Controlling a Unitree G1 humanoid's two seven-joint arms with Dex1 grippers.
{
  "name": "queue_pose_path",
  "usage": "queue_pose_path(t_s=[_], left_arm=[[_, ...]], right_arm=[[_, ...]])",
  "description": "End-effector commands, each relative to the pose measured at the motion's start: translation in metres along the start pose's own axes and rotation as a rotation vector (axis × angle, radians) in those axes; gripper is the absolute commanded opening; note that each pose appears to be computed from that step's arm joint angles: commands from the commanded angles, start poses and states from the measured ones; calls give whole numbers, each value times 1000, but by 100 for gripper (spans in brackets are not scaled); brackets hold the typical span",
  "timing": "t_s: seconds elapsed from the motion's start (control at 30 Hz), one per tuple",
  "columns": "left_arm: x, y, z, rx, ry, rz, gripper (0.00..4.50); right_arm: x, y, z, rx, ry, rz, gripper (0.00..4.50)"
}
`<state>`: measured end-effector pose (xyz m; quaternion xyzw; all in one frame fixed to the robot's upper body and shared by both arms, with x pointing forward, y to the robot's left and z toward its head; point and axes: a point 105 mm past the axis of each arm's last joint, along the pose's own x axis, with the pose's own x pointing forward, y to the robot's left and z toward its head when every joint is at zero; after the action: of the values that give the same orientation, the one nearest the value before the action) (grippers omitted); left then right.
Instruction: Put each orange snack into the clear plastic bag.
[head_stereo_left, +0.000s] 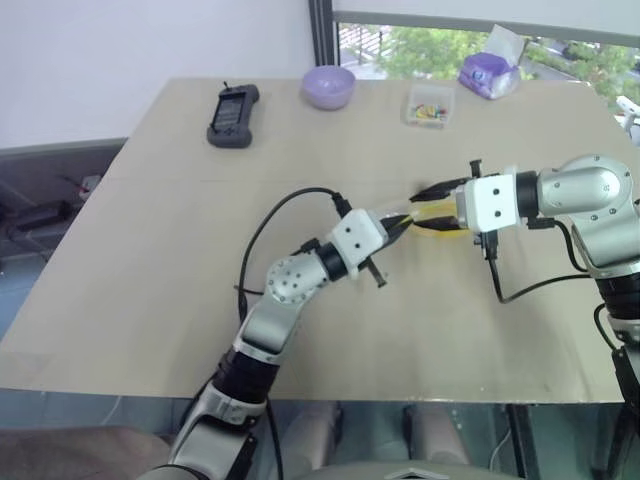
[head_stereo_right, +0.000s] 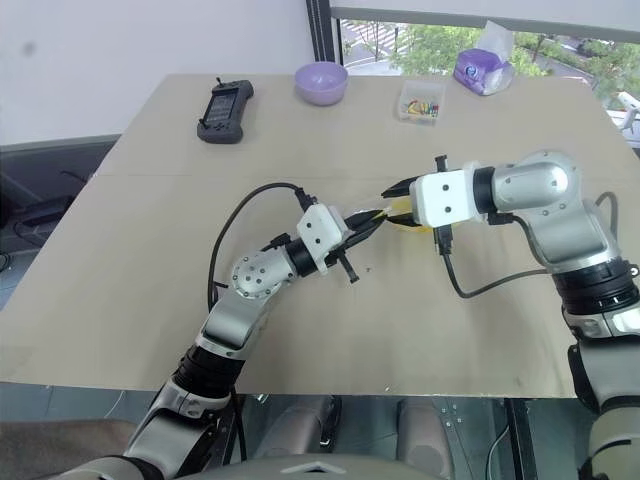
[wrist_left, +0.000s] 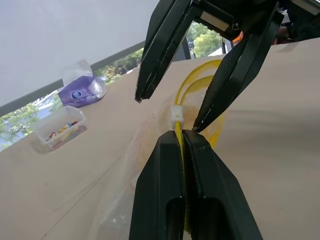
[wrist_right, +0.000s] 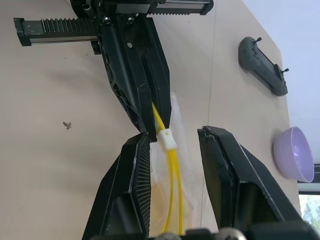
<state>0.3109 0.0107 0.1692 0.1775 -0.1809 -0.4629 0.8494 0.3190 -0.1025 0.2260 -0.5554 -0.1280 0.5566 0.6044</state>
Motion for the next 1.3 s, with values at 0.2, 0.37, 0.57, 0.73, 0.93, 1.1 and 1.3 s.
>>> queue_pose_path(t_s=[0.2, 0.37, 0.57, 0.73, 0.93, 1.1, 1.3], left_arm=[[2, -6, 11, 38, -36, -30, 0], [-1, -8, 8, 93, -19, -57, 0], [-1, -9, 8, 130, -18, -77, 0], [-2, -8, 9, 132, -25, -74, 0], [-1, -6, 10, 124, -30, -61, 0], [0, -6, 9, 114, -29, -53, 0], [2, -6, 10, 102, -34, -44, 0]], right_arm=[[-5, -7, 5, -49, 7, -1, 7], [-6, -4, 3, -35, 18, 16, 7], [-7, 0, 1, -26, 35, 33, 134], [-7, 1, 3, -22, 34, 44, 176], [-10, 7, 7, -2, 38, 80, 176], [-16, 7, 18, 68, 32, 97, 176], [-19, 14, 9, 269, 167, 65, 176]])
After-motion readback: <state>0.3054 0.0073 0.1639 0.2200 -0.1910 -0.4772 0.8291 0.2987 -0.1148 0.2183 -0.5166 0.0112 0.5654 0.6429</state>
